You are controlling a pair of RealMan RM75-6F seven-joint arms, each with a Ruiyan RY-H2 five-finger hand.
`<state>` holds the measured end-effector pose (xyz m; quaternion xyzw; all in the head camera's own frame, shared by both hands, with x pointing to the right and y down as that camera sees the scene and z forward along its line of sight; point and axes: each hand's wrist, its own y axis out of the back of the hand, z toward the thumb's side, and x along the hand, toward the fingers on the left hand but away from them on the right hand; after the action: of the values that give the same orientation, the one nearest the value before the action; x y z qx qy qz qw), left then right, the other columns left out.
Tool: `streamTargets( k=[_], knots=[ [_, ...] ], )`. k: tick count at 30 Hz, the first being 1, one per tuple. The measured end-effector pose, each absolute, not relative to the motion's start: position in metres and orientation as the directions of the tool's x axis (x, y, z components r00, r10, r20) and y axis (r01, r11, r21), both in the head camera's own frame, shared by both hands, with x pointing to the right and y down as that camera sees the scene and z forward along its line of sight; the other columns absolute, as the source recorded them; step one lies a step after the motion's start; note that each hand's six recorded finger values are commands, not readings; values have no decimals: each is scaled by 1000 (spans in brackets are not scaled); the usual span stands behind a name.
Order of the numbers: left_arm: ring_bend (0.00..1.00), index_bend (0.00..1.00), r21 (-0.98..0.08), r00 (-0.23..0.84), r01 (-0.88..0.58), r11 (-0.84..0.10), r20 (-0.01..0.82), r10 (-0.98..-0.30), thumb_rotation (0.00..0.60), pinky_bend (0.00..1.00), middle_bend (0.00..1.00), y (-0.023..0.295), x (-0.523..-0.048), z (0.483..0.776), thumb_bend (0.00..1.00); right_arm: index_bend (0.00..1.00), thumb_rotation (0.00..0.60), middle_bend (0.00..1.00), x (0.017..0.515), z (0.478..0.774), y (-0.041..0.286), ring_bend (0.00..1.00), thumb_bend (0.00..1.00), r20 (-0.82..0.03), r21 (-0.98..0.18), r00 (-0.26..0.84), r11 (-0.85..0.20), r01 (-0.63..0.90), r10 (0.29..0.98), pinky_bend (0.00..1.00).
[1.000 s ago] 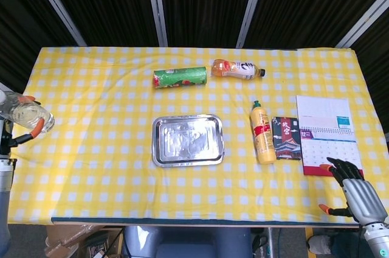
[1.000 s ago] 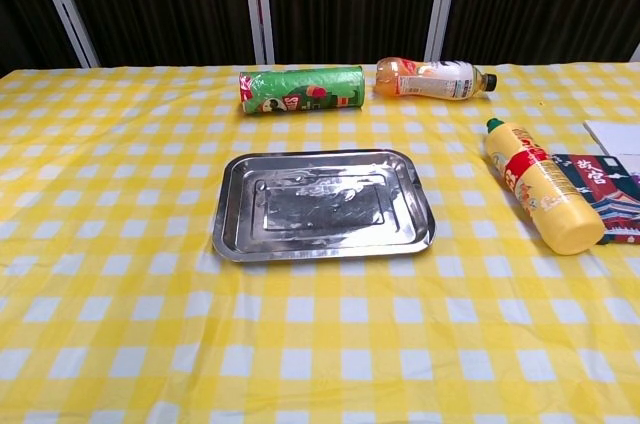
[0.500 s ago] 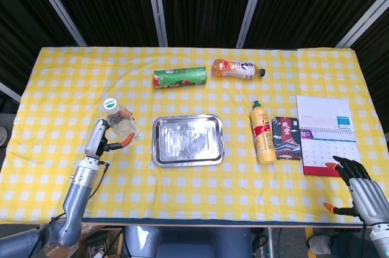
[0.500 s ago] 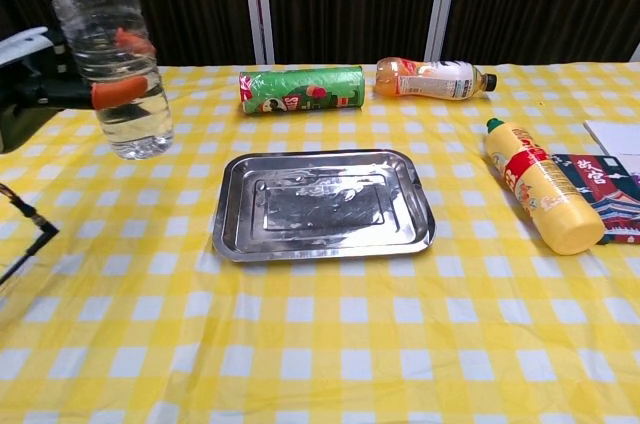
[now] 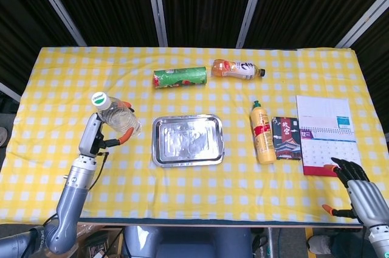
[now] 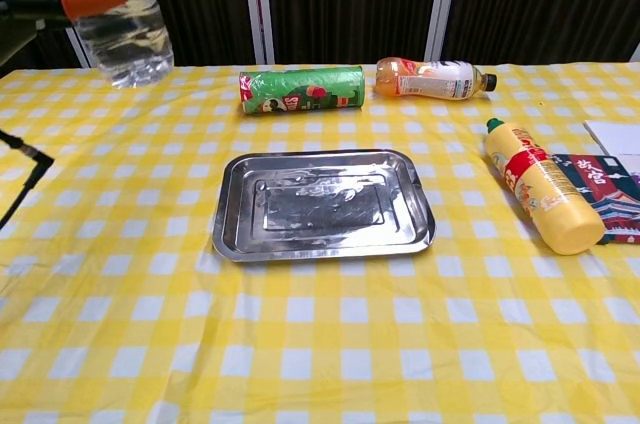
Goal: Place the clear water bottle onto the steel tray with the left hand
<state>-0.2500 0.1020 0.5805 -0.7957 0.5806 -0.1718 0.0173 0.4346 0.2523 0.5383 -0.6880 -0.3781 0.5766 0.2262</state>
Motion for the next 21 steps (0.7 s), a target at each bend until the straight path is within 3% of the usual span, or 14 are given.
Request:
streamTargets(
  k=[6,14,18,21],
  knots=[
    [327,546,-147,331,-923,-357,170,-928,600,362,564,91,-209,525,512,213,600,98,437,537,251,61,158,-620,-750,44,-608,261,784,45],
    [327,548,-246,289,-922,-299,80,-954,600,367,566,82,-210,464,512,213,600,98,433,539,253,61,158,-626,-743,57,-617,259,778,45],
    [327,548,-311,241,-912,-267,122,-963,600,368,565,82,-232,477,512,213,600,98,431,539,253,61,158,-625,-743,61,-617,258,778,45],
    [327,549,-352,196,-902,-249,178,-964,600,368,565,85,-254,505,512,213,600,98,431,540,253,61,158,-627,-742,59,-619,258,776,45]
  ],
)
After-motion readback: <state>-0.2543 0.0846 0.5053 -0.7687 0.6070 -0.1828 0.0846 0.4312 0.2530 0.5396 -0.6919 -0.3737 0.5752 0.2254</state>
